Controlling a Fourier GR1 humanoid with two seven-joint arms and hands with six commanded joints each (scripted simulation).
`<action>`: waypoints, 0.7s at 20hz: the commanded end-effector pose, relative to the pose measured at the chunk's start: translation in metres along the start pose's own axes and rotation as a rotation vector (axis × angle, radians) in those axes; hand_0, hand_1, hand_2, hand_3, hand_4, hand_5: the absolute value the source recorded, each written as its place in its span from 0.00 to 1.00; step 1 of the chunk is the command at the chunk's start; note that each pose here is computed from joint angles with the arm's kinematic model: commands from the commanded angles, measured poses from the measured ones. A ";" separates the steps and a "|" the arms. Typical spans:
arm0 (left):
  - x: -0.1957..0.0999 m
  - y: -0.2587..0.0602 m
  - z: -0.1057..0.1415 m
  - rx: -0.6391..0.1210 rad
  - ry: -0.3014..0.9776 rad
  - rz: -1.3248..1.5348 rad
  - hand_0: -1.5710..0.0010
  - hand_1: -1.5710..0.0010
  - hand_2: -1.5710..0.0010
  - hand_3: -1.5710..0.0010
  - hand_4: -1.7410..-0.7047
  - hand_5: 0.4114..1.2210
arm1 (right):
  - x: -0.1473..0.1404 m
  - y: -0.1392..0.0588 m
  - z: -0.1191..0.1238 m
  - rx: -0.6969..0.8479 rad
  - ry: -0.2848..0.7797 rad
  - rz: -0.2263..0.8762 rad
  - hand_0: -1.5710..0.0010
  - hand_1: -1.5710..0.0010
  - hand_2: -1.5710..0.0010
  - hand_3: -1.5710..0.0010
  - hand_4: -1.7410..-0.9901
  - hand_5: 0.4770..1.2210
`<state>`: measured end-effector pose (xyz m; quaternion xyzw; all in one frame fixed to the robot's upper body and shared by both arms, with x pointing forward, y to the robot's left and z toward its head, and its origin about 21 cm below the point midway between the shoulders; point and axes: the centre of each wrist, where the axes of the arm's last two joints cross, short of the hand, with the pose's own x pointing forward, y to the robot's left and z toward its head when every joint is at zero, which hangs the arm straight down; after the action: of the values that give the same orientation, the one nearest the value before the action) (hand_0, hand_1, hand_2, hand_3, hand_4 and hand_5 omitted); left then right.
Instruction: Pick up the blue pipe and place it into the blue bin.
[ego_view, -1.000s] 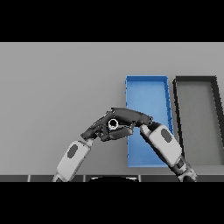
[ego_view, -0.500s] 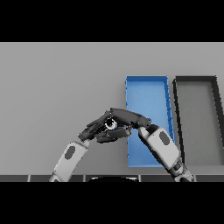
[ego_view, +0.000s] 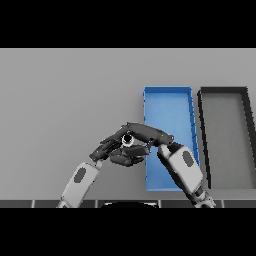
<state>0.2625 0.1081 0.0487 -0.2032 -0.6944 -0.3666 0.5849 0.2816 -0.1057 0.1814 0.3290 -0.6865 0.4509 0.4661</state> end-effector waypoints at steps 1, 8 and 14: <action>-0.002 0.001 -0.001 0.002 0.017 -0.003 0.97 0.98 0.98 0.98 0.78 0.10 | -0.001 0.000 0.001 0.003 -0.030 -0.042 0.00 0.00 0.00 0.00 0.00 1.00; -0.002 -0.001 -0.001 -0.004 0.034 -0.006 0.99 0.99 1.00 1.00 0.80 0.05 | 0.052 -0.032 -0.006 -0.011 -0.088 -0.190 0.00 0.00 0.00 0.00 0.00 1.00; -0.001 0.000 0.001 -0.009 0.078 0.008 1.00 1.00 1.00 1.00 0.81 0.03 | 0.113 -0.096 -0.003 -0.202 -0.248 -0.123 0.00 0.00 0.00 0.00 0.00 1.00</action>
<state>0.2623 0.1090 0.0474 -0.1944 -0.6688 -0.3752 0.6117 0.3273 -0.1428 0.3185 0.3735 -0.7603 0.3053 0.4349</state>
